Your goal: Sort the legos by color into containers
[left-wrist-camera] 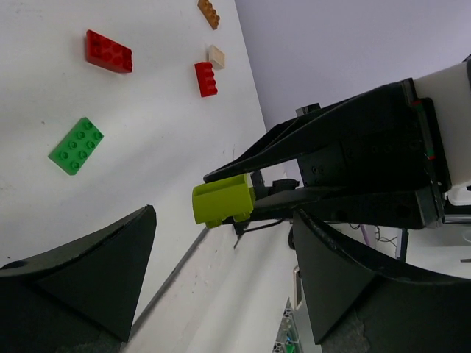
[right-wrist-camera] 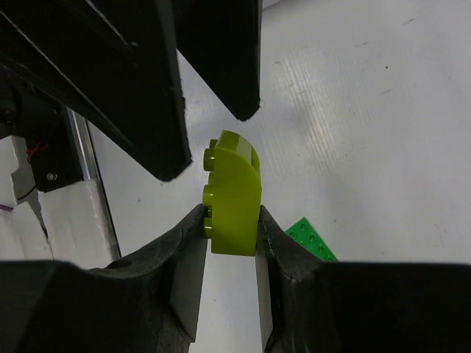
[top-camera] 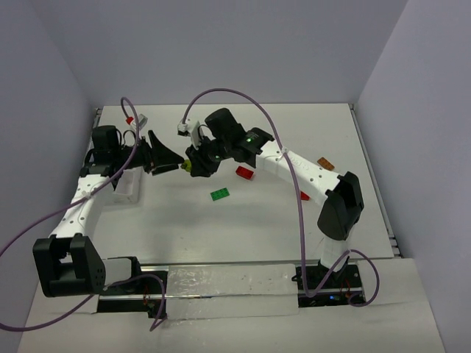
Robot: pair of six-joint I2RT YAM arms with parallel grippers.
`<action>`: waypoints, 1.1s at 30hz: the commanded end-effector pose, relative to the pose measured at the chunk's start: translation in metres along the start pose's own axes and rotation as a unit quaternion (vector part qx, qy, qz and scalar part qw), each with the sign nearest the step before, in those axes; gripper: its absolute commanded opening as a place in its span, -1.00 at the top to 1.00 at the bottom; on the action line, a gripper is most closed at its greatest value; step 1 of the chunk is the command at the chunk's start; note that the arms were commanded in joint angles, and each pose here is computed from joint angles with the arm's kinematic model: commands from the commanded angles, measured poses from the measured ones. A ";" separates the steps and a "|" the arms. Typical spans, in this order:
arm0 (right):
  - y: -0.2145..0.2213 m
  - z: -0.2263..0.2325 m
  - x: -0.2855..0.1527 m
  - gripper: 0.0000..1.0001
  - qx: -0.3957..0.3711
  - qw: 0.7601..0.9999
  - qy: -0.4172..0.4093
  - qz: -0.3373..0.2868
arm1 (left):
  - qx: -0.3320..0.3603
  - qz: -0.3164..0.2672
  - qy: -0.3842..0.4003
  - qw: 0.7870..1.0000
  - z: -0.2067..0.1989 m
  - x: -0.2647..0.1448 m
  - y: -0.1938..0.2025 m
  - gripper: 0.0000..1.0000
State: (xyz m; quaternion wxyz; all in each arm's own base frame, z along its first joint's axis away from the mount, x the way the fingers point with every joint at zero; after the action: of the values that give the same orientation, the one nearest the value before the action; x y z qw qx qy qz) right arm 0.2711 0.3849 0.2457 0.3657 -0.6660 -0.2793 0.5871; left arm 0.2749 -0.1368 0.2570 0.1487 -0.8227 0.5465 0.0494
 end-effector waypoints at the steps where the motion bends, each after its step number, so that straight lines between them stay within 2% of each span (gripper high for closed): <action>1: -0.021 0.002 -0.008 1.00 -0.023 1.000 0.005 -0.019 | 0.003 0.007 0.010 1.000 -0.009 0.009 0.000 -0.67; 6: -0.023 0.004 -0.008 1.00 -0.029 0.999 0.007 -0.021 | -0.004 0.013 0.016 1.000 -0.012 0.013 0.003 -0.62; 10: -0.028 0.007 -0.009 1.00 -0.036 0.999 0.009 -0.024 | -0.016 0.021 0.018 0.999 -0.009 0.017 0.008 -0.50; 16: -0.030 0.008 -0.010 1.00 -0.043 0.999 0.016 -0.023 | -0.026 0.028 0.021 0.999 -0.007 0.017 0.011 0.04; 17: -0.030 0.008 -0.010 1.00 -0.046 0.999 0.016 -0.022 | -0.029 0.028 0.021 0.999 -0.006 0.017 0.012 0.24; 18: -0.029 0.009 -0.010 0.98 -0.046 0.999 0.015 -0.021 | -0.030 0.029 0.025 0.999 -0.007 0.017 0.013 0.34; 19: -0.029 0.010 -0.010 0.88 -0.046 0.999 0.014 -0.019 | -0.030 0.031 0.029 0.999 -0.009 0.016 0.013 0.55; 21: -0.028 0.009 -0.011 0.38 -0.046 0.999 0.015 -0.016 | -0.027 0.027 0.024 0.999 -0.008 0.014 0.012 0.96; 22: -0.026 0.010 -0.011 -0.07 -0.045 0.999 0.015 -0.015 | -0.017 0.022 0.021 0.999 -0.010 0.011 0.008 1.00; 23: -0.025 0.010 -0.012 -0.31 -0.044 0.999 0.017 -0.013 | -0.009 0.013 0.005 1.000 -0.005 0.007 0.004 1.00; 24: -0.023 0.009 -0.013 -0.67 -0.041 0.999 0.019 -0.011 | 0.007 0.005 -0.004 1.000 -0.010 0.003 -0.002 1.00; 25: -0.021 0.007 -0.015 -0.93 -0.037 0.999 0.020 -0.010 | 0.037 -0.005 -0.018 0.999 -0.007 -0.003 -0.012 1.00; 26: -0.019 0.005 -0.016 -0.99 -0.032 0.999 0.021 -0.009 | 0.068 -0.017 -0.038 0.997 -0.004 -0.010 -0.021 1.00; 28: -0.012 -0.001 -0.022 -1.00 -0.014 1.000 0.016 -0.011 | 0.073 -0.039 -0.136 0.987 0.016 -0.029 -0.039 1.00; 32: 0.003 -0.020 -0.036 -1.00 0.022 0.999 0.026 -0.014 | 0.206 -0.073 -0.278 0.935 0.035 -0.074 -0.087 1.00; 33: 0.008 -0.026 -0.040 -1.00 0.030 0.999 0.033 -0.013 | 0.239 -0.079 -0.315 0.915 0.041 -0.086 -0.098 1.00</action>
State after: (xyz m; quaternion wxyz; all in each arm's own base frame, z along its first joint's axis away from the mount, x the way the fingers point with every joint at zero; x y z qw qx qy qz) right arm 0.2763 0.3737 0.2416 0.3609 -0.6736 -0.2649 0.5881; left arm 0.3283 -0.0781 0.2719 0.3076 -0.8301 0.4539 0.1010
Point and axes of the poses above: each gripper's point midway between its finger pads, its own x axis out along the fingers, its own z axis along the line the jaws close on, y = z × x, the point moved 3 cm from there along -x, back along the fingers, and after that the axes turned 14 degrees about -x, right-handed, at the moved point
